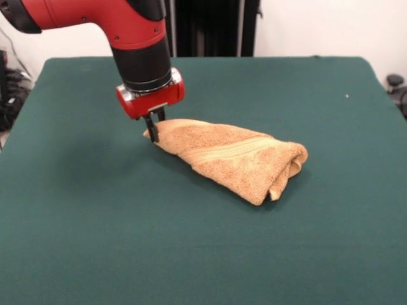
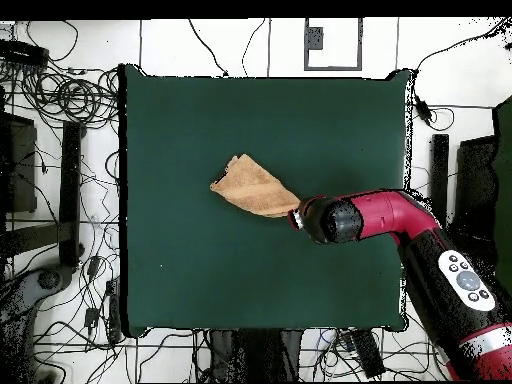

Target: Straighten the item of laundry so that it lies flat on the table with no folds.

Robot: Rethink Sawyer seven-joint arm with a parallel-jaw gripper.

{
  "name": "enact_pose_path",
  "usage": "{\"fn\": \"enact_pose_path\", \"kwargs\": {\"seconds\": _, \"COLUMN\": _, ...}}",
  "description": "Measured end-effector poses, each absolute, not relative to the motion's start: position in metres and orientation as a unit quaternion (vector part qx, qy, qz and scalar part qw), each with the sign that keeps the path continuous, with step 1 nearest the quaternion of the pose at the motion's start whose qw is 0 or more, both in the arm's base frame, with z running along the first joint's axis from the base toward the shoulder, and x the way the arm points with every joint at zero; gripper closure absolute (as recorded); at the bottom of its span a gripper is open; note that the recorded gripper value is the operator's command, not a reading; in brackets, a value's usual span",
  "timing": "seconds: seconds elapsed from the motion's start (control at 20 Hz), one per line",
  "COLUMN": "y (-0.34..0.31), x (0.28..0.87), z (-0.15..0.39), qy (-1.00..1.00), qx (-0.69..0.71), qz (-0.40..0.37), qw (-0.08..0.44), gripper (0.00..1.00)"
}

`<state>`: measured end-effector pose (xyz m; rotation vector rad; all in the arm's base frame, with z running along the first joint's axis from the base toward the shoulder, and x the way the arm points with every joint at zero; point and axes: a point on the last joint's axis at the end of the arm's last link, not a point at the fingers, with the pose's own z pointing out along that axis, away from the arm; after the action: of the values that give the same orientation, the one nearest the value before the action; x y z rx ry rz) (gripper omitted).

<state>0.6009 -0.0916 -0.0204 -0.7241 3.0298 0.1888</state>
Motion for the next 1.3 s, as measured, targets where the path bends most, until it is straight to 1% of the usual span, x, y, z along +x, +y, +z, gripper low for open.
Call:
{"fn": "enact_pose_path", "kwargs": {"seconds": 0.45, "y": -0.092, "x": 0.601, "z": -0.018, "qy": 0.971, "qx": -0.234, "qz": 0.058, "qw": 0.011, "gripper": 1.0}}
{"fn": "enact_pose_path", "kwargs": {"seconds": 0.65, "y": -0.09, "x": 0.602, "z": -0.002, "qy": 0.97, "qx": -0.235, "qz": 0.056, "qw": 0.014, "gripper": 1.0}}
{"fn": "enact_pose_path", "kwargs": {"seconds": 0.75, "y": -0.089, "x": 0.604, "z": 0.013, "qy": 0.971, "qx": -0.233, "qz": 0.058, "qw": 0.017, "gripper": 1.0}}
{"fn": "enact_pose_path", "kwargs": {"seconds": 1.0, "y": -0.091, "x": 0.616, "z": 0.071, "qy": 0.975, "qx": -0.213, "qz": 0.065, "qw": 0.015, "gripper": 1.0}}
{"fn": "enact_pose_path", "kwargs": {"seconds": 1.3, "y": -0.098, "x": 0.63, "z": 0.153, "qy": 0.98, "qx": -0.192, "qz": 0.058, "qw": -0.011, "gripper": 1.0}}
